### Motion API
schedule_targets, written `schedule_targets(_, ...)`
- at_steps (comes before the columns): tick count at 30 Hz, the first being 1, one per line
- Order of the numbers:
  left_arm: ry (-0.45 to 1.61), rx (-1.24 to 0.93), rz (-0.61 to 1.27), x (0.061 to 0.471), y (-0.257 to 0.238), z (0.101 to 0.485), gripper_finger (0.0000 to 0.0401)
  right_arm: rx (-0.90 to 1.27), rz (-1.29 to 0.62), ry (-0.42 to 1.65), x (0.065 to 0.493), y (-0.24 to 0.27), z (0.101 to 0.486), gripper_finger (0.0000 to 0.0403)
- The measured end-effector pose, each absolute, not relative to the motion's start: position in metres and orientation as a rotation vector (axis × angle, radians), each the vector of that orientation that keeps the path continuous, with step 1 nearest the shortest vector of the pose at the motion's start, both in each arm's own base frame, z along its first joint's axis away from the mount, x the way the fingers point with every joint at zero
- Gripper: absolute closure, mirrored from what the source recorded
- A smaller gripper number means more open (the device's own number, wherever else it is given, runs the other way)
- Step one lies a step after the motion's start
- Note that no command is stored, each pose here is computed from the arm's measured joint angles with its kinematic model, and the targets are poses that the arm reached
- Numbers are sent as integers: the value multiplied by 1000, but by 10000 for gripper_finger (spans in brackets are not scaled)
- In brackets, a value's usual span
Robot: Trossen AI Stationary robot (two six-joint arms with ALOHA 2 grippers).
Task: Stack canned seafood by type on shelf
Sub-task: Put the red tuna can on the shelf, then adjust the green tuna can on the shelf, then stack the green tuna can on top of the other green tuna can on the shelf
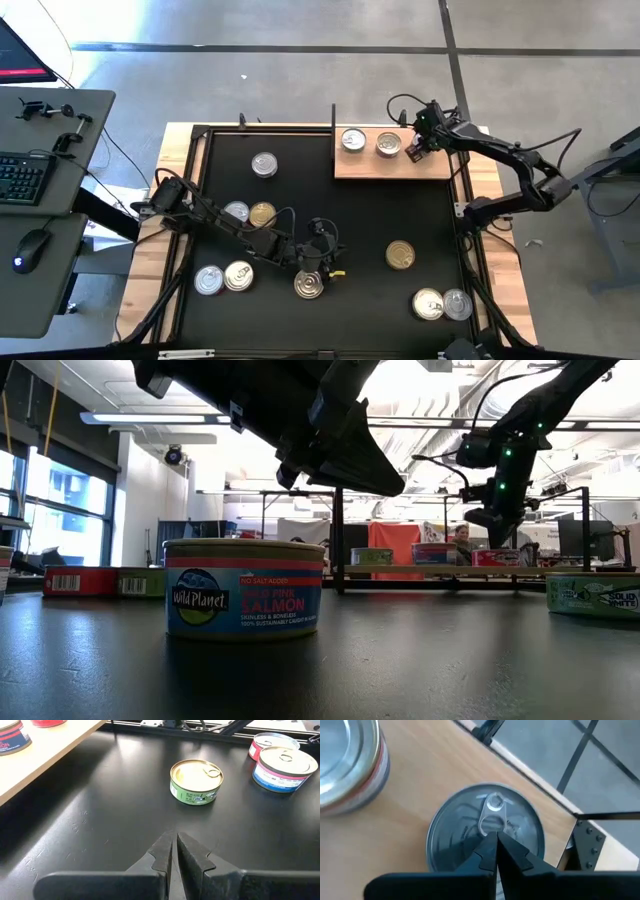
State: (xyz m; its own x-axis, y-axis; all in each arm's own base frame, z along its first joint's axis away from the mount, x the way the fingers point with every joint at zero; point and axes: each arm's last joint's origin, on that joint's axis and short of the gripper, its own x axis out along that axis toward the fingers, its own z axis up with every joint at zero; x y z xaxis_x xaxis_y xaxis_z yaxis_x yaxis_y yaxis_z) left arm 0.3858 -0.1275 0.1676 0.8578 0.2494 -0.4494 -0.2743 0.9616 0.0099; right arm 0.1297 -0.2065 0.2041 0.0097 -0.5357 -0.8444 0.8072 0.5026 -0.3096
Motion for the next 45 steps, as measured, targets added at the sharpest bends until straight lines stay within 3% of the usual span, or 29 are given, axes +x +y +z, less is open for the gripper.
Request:
schedule_targets(9,459,-36,316,380,-133,173,380,208,-1060,996,134,-185,235,403)
schedule_targets(15,462,8,400,365,-137,191,380,273,-715,838,166,-158,242,403)
schedule_targets(25,515,11,519,344,-141,196,380,245,-841,954,201,-180,197,403)
schedule_targets(32,544,-25,578,334,-144,190,380,215,-898,964,197,-183,209,403)
schedule_targets(36,552,-29,607,327,-148,189,380,169,-901,850,197,-179,235,403)
schedule_targets(41,566,-51,688,294,-151,206,380,150,-812,726,204,-155,252,403)
schedule_targets(45,489,-28,787,257,-150,228,380,123,-629,660,222,-117,230,403)
